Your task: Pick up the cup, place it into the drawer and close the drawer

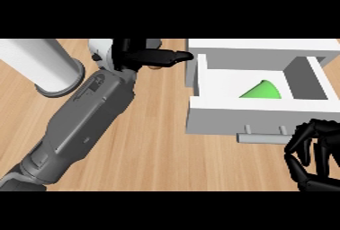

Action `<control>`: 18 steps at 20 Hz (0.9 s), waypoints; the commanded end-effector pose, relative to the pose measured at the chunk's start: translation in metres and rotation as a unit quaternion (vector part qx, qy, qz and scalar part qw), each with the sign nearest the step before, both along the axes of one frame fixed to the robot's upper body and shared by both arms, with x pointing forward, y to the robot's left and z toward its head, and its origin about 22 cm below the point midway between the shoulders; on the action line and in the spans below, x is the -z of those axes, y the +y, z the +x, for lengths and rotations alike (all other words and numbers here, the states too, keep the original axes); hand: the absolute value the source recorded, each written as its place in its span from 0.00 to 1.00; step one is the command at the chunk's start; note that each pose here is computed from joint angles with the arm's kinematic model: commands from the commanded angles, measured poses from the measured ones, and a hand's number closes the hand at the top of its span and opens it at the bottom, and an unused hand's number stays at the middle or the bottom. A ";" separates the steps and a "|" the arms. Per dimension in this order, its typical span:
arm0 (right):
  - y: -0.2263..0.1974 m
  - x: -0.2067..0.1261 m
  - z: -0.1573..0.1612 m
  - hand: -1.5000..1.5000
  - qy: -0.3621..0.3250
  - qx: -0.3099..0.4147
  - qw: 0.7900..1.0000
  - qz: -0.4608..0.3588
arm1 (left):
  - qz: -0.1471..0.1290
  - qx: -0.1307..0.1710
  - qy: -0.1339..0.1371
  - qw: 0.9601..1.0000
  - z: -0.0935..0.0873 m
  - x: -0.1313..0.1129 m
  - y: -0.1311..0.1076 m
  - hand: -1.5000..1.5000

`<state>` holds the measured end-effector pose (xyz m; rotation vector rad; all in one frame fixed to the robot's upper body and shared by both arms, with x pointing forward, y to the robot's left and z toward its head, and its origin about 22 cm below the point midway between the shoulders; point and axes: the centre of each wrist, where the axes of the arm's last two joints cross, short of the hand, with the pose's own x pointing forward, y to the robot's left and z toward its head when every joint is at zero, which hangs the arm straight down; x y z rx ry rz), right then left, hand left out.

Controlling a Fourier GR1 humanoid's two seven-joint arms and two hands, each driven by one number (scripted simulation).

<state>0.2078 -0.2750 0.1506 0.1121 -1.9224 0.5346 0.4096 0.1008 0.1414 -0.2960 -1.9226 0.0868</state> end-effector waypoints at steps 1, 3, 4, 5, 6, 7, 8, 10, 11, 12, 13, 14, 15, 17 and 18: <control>-0.012 0.008 -0.007 1.00 0.016 0.009 0.998 -0.055 | -0.006 -0.010 0.013 1.000 -0.028 0.022 0.044 0.00; 0.003 0.000 0.016 1.00 0.019 0.019 0.998 -0.049 | -0.003 -0.017 0.018 1.000 -0.036 0.030 0.067 0.00; 0.007 0.013 0.002 1.00 0.025 0.028 0.998 -0.056 | -0.009 -0.011 0.016 1.000 -0.049 0.031 0.072 0.00; 0.014 0.017 0.013 1.00 0.024 0.018 0.997 -0.066 | -0.008 -0.022 0.019 1.000 -0.041 0.023 0.088 0.00; 0.004 0.032 0.010 1.00 0.031 0.020 0.997 -0.074 | -0.010 -0.021 0.020 1.000 -0.058 0.035 0.095 0.00; 0.009 0.014 0.025 1.00 0.021 0.033 0.996 -0.082 | -0.018 -0.026 0.016 0.999 -0.063 0.036 0.095 0.00; 0.014 0.027 0.012 1.00 0.016 0.027 0.995 -0.093 | -0.016 -0.036 0.015 0.999 -0.062 0.034 0.112 0.00; 0.013 0.020 0.034 1.00 0.012 0.035 0.989 -0.145 | -0.022 -0.014 0.029 0.999 -0.080 0.032 0.118 0.00; 0.016 0.034 0.019 1.00 0.000 0.017 0.985 -0.173 | -0.019 -0.029 0.027 0.999 -0.087 0.055 0.134 0.00; 0.016 0.040 0.027 1.00 -0.012 0.008 0.980 -0.201 | -0.019 -0.033 0.028 0.999 -0.078 0.042 0.133 0.00; 0.026 0.030 0.029 1.00 -0.030 0.007 0.967 -0.254 | -0.016 -0.019 0.021 0.999 -0.082 0.049 0.134 0.00; 0.030 0.035 0.027 1.00 -0.040 0.005 0.963 -0.268 | -0.016 -0.025 0.031 0.999 -0.090 0.052 0.144 0.00; 0.028 0.039 0.039 1.00 -0.035 0.012 0.955 -0.294 | -0.019 -0.017 0.030 0.999 -0.092 0.054 0.155 0.00; 0.048 0.059 0.046 1.00 -0.048 0.010 0.948 -0.315 | -0.016 -0.014 0.028 0.999 -0.104 0.068 0.158 0.00; 0.032 0.054 0.051 1.00 -0.045 0.010 0.943 -0.330 | -0.026 -0.027 0.021 0.999 -0.111 0.091 0.157 0.00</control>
